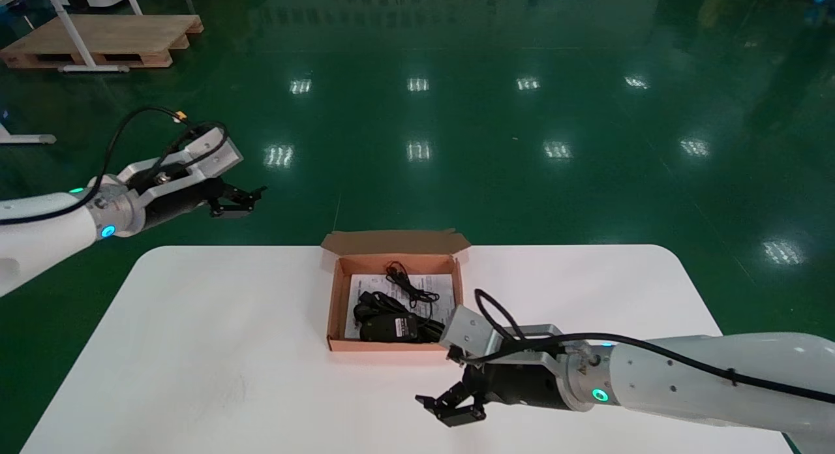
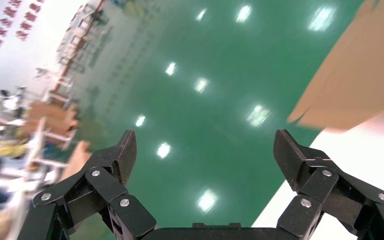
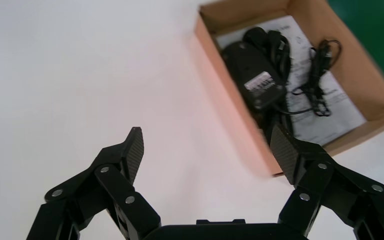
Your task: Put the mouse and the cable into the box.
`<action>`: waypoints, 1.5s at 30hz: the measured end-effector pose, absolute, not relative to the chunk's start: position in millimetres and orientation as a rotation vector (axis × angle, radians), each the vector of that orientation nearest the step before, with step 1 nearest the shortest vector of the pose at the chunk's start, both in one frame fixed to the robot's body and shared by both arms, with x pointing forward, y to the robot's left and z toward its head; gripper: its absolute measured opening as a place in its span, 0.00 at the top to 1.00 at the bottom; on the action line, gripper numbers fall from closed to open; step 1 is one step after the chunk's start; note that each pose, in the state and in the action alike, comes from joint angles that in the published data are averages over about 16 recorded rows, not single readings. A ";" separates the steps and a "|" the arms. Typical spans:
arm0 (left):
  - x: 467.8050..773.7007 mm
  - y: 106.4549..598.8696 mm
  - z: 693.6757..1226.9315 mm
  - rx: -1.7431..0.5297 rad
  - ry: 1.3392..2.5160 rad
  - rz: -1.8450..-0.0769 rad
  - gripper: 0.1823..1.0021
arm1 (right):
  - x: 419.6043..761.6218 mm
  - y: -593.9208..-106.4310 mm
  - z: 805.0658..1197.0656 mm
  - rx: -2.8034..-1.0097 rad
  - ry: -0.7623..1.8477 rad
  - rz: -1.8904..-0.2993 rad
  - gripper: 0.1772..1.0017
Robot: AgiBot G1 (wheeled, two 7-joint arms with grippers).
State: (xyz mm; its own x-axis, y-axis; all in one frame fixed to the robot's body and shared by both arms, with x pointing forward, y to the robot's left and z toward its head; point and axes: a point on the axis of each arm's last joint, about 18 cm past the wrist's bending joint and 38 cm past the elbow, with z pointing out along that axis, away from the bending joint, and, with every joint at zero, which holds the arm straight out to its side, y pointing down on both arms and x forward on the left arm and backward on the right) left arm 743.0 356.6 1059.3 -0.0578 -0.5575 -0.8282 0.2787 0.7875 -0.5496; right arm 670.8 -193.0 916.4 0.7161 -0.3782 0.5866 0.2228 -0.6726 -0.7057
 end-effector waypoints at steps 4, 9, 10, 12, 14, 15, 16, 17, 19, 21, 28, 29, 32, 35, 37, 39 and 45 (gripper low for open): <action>732.6 351.6 1051.3 -0.233 1.499 -0.805 0.00 | 653.9 -205.9 917.4 -2.059 0.122 -0.858 0.10; 716.9 345.3 1042.8 -0.220 1.523 -0.942 0.00 | 630.7 -221.6 922.6 -1.989 0.109 -0.766 0.04; 713.3 344.1 1041.3 -0.216 1.528 -0.969 0.00 | 625.8 -224.8 924.2 -1.974 0.104 -0.749 0.03; 706.0 341.6 1038.5 -0.208 1.537 -1.021 0.00 | 615.7 -231.0 927.6 -1.944 0.092 -0.719 0.02; 698.1 339.1 1035.8 -0.197 1.547 -1.072 0.00 | 605.2 -237.3 931.7 -1.913 0.076 -0.692 0.01; 694.1 337.8 1034.6 -0.192 1.552 -1.097 0.00 | 599.9 -240.5 933.9 -1.897 0.068 -0.679 0.01; 689.8 336.6 1033.3 -0.186 1.558 -1.123 0.00 | 594.3 -243.7 936.3 -1.881 0.058 -0.667 0.01; 685.6 335.3 1032.2 -0.179 1.563 -1.147 0.00 | 588.8 -246.8 938.7 -1.866 0.048 -0.656 0.00; 676.6 332.9 1029.9 -0.165 1.574 -1.196 0.00 | 577.3 -253.2 943.9 -1.834 0.025 -0.635 0.00; 667.4 330.5 1027.8 -0.150 1.586 -1.244 0.00 | 565.5 -259.6 949.4 -1.802 0.000 -0.617 0.00; 631.5 322.2 1020.9 -0.085 1.633 -1.400 0.00 | 521.3 -281.7 970.7 -1.694 -0.106 -0.573 0.00; 626.1 321.1 1019.9 -0.074 1.640 -1.421 0.00 | 515.4 -284.5 973.5 -1.680 -0.121 -0.569 0.00; 609.2 317.7 1017.0 -0.039 1.665 -1.481 0.00 | 499.9 -291.5 980.9 -1.646 -0.162 -0.561 0.00; 591.5 314.5 1014.1 -0.002 1.692 -1.539 0.00 | 488.0 -296.7 986.4 -1.621 -0.195 -0.556 0.00; 579.3 312.5 1012.0 0.025 1.712 -1.575 0.00 | 482.1 -299.2 989.1 -1.609 -0.211 -0.554 0.00; 567.0 310.5 1009.9 0.053 1.733 -1.609 0.00 | 478.1 -300.9 990.9 -1.601 -0.223 -0.553 0.00; 544.6 307.3 1005.9 0.105 1.774 -1.666 0.00 | 475.3 -302.1 992.1 -1.596 -0.231 -0.552 0.00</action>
